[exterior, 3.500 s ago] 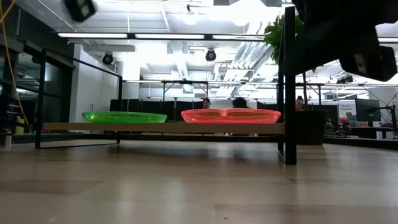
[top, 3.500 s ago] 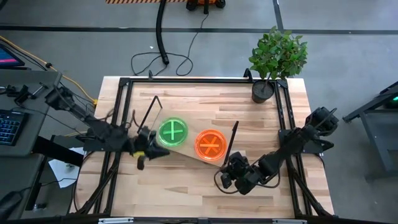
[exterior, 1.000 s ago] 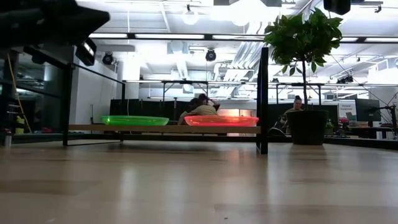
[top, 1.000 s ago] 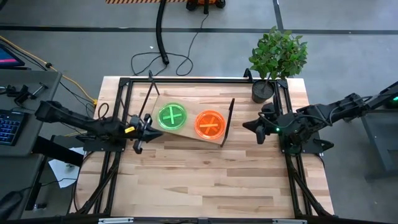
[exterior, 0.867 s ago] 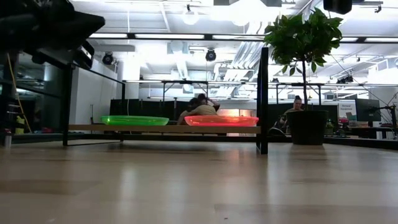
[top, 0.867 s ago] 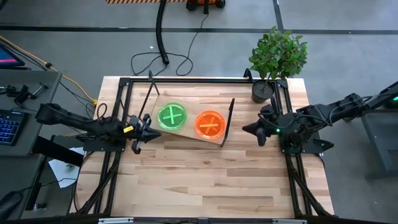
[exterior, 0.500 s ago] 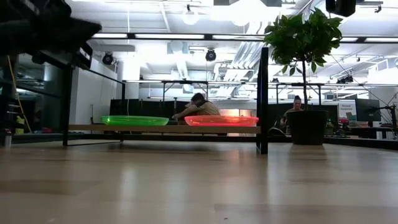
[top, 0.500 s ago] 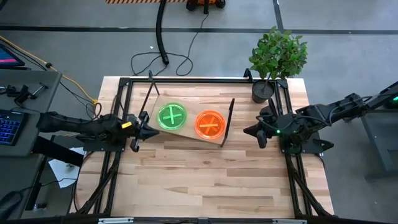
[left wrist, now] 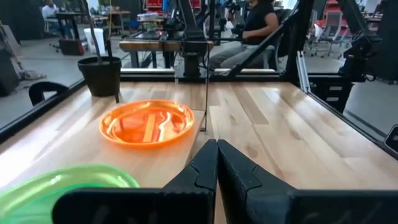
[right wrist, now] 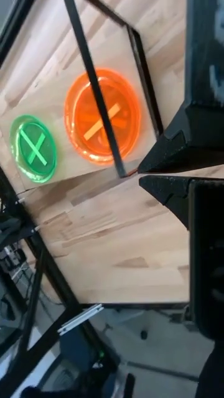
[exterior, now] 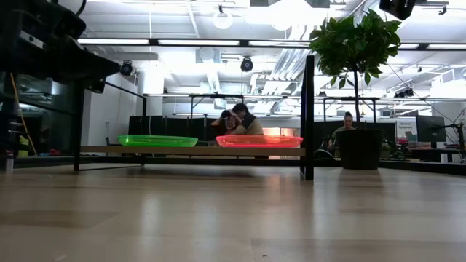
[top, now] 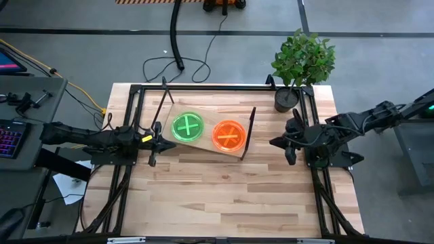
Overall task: Place and stack plates onto a shelf
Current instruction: Return to Home Position
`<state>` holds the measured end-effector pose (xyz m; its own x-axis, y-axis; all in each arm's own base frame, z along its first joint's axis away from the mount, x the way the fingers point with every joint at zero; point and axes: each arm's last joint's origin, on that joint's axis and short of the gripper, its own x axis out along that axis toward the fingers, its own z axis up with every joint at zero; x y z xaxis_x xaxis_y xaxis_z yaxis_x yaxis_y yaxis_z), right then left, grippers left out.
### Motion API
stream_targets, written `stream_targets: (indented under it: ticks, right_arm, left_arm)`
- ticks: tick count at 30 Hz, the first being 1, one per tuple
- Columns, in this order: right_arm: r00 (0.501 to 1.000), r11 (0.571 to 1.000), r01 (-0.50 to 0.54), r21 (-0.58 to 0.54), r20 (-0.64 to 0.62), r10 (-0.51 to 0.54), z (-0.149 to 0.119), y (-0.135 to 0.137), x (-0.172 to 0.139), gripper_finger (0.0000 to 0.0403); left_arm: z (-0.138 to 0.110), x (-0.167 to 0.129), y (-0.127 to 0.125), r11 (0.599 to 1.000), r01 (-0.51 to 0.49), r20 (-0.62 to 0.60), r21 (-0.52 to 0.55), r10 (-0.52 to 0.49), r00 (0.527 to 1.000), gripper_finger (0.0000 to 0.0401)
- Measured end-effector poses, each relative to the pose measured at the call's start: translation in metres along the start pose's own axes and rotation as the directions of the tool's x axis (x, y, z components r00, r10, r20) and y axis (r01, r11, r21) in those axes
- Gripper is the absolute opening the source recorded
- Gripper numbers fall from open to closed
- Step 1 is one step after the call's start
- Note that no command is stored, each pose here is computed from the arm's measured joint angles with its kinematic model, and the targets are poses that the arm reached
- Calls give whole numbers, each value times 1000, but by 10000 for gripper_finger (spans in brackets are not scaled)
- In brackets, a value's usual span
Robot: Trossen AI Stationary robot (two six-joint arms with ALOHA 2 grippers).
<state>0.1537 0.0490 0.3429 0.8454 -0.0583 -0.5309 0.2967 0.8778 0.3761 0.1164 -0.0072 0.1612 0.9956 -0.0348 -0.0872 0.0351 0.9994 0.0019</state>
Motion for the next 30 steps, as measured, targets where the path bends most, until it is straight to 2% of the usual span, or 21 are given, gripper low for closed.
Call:
stream_targets:
  ticks: [5, 7, 10, 14, 17, 21, 30]
  right_arm:
    - [999, 997, 39, -68, 1, -39, -10, -5, -17, 0]
    - [999, 997, 27, -75, 30, -25, -12, -6, -24, 0]
    - [992, 996, -71, -47, 102, 76, -25, -10, -25, 0]
    - [951, 972, -236, 1, 208, 231, -56, -18, -9, 0]
    - [908, 953, -300, -39, 295, 297, -74, -23, 5, 0]
    - [874, 963, -256, -85, 405, 269, -82, -36, 19, 0]
    - [877, 954, -253, -160, 378, 296, -105, -71, 37, 0]
  left_arm:
    - [0, 0, 0, 1000, -2, -4, -21, 2, 1000, 0]
    - [0, 0, 0, 1000, -2, -4, -21, 2, 1000, 0]
    - [0, 0, 0, 1000, -2, -4, -21, 2, 1000, 0]
    - [0, 0, 0, 1000, -2, 2, -21, 2, 1000, 0]
    - [1, -1, 0, 1000, -2, 8, -22, 2, 1000, 0]
    - [1, -5, 0, 1000, -2, 17, -22, 2, 1000, 0]
    - [-1, -14, 0, 1000, 1, 19, -23, -1, 1000, 0]
